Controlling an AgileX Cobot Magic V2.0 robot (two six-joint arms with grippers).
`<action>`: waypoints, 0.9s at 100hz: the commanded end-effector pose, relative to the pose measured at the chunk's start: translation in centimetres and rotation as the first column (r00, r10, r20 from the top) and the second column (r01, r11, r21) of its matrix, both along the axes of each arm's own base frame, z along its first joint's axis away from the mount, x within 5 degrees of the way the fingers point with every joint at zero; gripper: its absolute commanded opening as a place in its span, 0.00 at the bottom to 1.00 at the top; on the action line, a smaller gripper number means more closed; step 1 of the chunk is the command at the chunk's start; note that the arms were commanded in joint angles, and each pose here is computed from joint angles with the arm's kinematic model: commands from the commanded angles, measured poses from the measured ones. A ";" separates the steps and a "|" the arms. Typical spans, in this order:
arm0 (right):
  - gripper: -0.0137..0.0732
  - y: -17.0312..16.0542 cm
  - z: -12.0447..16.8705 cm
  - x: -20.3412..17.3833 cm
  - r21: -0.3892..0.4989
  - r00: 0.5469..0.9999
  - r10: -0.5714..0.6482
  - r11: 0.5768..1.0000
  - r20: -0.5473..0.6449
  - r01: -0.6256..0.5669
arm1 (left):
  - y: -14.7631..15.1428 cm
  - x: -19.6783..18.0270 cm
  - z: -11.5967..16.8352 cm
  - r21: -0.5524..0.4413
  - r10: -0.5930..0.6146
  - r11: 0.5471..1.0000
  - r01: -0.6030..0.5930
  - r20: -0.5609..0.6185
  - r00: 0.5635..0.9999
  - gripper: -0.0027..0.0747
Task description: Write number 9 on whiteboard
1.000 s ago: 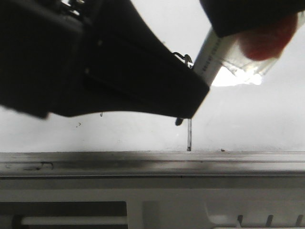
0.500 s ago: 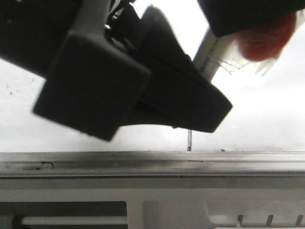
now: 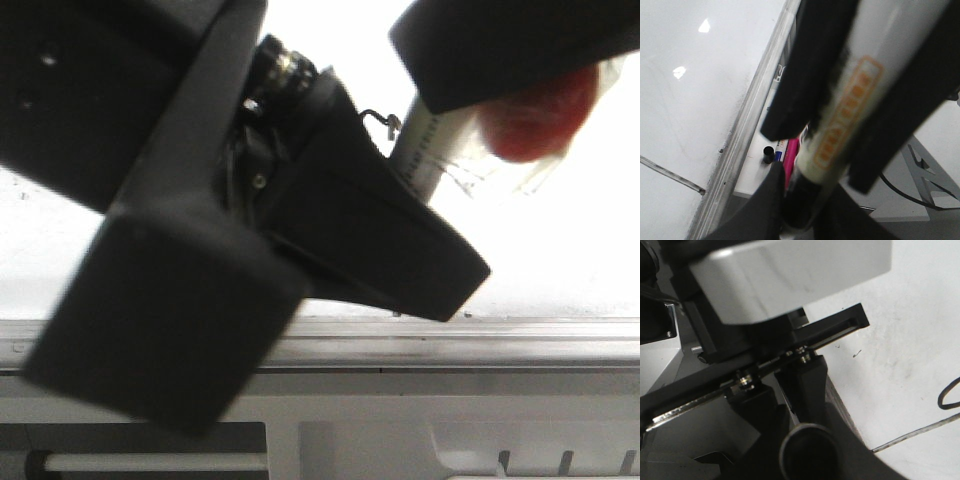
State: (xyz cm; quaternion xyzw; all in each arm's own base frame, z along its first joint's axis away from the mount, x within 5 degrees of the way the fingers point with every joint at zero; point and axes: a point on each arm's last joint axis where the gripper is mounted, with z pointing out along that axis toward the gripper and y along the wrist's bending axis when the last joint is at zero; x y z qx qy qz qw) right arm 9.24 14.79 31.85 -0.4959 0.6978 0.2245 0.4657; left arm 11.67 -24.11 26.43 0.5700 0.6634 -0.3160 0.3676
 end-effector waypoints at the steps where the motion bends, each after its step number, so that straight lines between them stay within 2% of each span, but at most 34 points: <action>1: 0.07 0.3 1.8 0.0 0.102 0.999 -0.007 0.995 0.038 0.003 | -0.2 0.5 1.7 -0.075 0.076 0.994 -0.077 -0.009 0.997 0.01; 13: 0.07 0.4 1.7 0.0 0.093 0.999 -0.004 0.996 0.031 0.001 | -0.2 0.5 1.7 -0.075 0.076 0.994 -0.077 -0.009 0.997 0.01; 20: 0.13 0.4 1.5 0.0 0.079 1.000 -0.001 0.997 0.021 -0.001 | -0.2 0.5 1.7 -0.075 0.079 0.994 -0.080 -0.015 0.997 0.01; 30: 0.34 0.5 1.4 0.0 0.074 1.000 0.001 0.997 0.018 -0.002 | -0.1 0.4 1.2 -0.071 0.090 0.993 -0.093 -0.044 0.995 0.01; 41: 0.66 0.5 1.7 0.2 0.104 0.999 -0.010 0.995 0.039 0.006 | 0.5 0.1 0.5 -0.061 0.100 0.993 -0.105 -0.073 0.992 0.01; 51: 0.80 0.4 2.3 0.2 0.144 0.997 -0.023 0.990 0.078 0.012 | 1.2 -0.3 0.2 -0.062 0.118 0.990 -0.124 -0.091 0.989 0.01; 74: 0.78 -1.5 4.9 -0.8 0.305 0.980 -0.070 0.952 0.186 0.010 | 2.9 -1.1 0.1 -0.091 0.167 0.980 -0.178 -0.117 0.979 0.01; 83: 0.64 -2.5 5.7 -1.3 0.353 0.974 -0.084 0.936 0.213 0.004 | 3.2 -1.3 -0.1 -0.099 0.188 0.974 -0.205 -0.155 0.970 0.01; 90: 0.41 -3.1 6.1 -1.8 0.376 0.970 -0.089 0.927 0.226 -0.002 | 3.3 -1.2 -0.4 -0.101 0.218 0.965 -0.241 -0.196 0.956 0.01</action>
